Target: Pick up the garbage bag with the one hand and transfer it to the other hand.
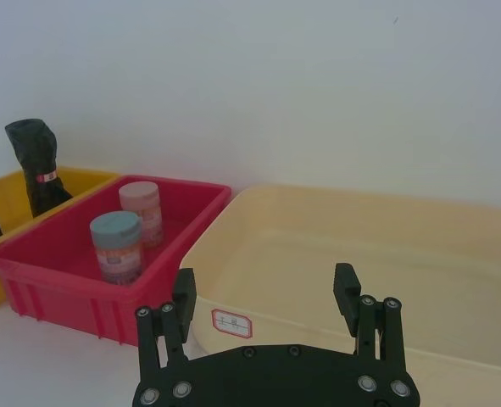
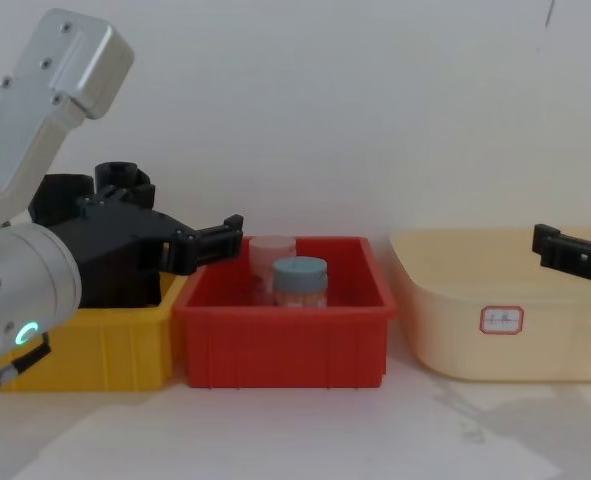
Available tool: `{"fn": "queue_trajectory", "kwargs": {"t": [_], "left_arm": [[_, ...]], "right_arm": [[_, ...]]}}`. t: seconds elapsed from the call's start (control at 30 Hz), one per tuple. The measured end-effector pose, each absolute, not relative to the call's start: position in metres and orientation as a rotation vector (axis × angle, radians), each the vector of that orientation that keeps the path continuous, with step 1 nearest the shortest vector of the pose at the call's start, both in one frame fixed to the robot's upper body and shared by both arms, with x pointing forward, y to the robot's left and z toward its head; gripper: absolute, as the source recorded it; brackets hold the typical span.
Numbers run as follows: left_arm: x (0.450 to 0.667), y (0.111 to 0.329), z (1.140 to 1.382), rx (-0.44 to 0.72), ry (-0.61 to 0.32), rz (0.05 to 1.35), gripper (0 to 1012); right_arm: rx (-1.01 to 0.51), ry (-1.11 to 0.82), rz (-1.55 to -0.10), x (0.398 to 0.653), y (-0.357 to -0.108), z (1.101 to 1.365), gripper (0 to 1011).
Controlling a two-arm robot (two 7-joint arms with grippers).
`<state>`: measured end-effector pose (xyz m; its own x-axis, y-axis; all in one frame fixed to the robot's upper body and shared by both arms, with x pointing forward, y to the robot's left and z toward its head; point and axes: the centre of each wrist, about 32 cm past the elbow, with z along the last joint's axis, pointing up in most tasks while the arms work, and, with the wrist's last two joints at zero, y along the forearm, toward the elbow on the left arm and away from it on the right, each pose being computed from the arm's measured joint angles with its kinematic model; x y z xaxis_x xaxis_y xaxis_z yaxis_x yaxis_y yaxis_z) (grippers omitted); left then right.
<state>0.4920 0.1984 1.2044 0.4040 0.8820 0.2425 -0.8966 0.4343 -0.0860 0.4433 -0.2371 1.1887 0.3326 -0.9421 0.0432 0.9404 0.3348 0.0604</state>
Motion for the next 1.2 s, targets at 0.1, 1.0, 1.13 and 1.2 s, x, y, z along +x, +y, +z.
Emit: {"fn": "queue_trajectory", "kwargs": {"t": [0.1, 1.0, 1.13, 1.2], "left_arm": [[0.4920, 0.1984, 1.2044, 0.061, -0.268, 1.124, 1000], [0.4920, 0.1984, 1.2044, 0.061, -0.268, 1.124, 1000], [0.4920, 0.1984, 1.2044, 0.061, -0.268, 1.124, 1000], [0.4920, 0.1984, 1.2044, 0.061, -0.268, 1.124, 1000]], "right_arm": [[0.026, -0.075, -1.229, 0.4433, -0.2371, 1.1887, 1001], [0.026, -0.075, -1.229, 0.4433, -0.2371, 1.1887, 1001], [0.026, -0.075, -1.229, 0.4433, -0.2371, 1.1887, 1001], [0.026, -0.075, -1.229, 0.4433, -0.2371, 1.1887, 1001]]}}
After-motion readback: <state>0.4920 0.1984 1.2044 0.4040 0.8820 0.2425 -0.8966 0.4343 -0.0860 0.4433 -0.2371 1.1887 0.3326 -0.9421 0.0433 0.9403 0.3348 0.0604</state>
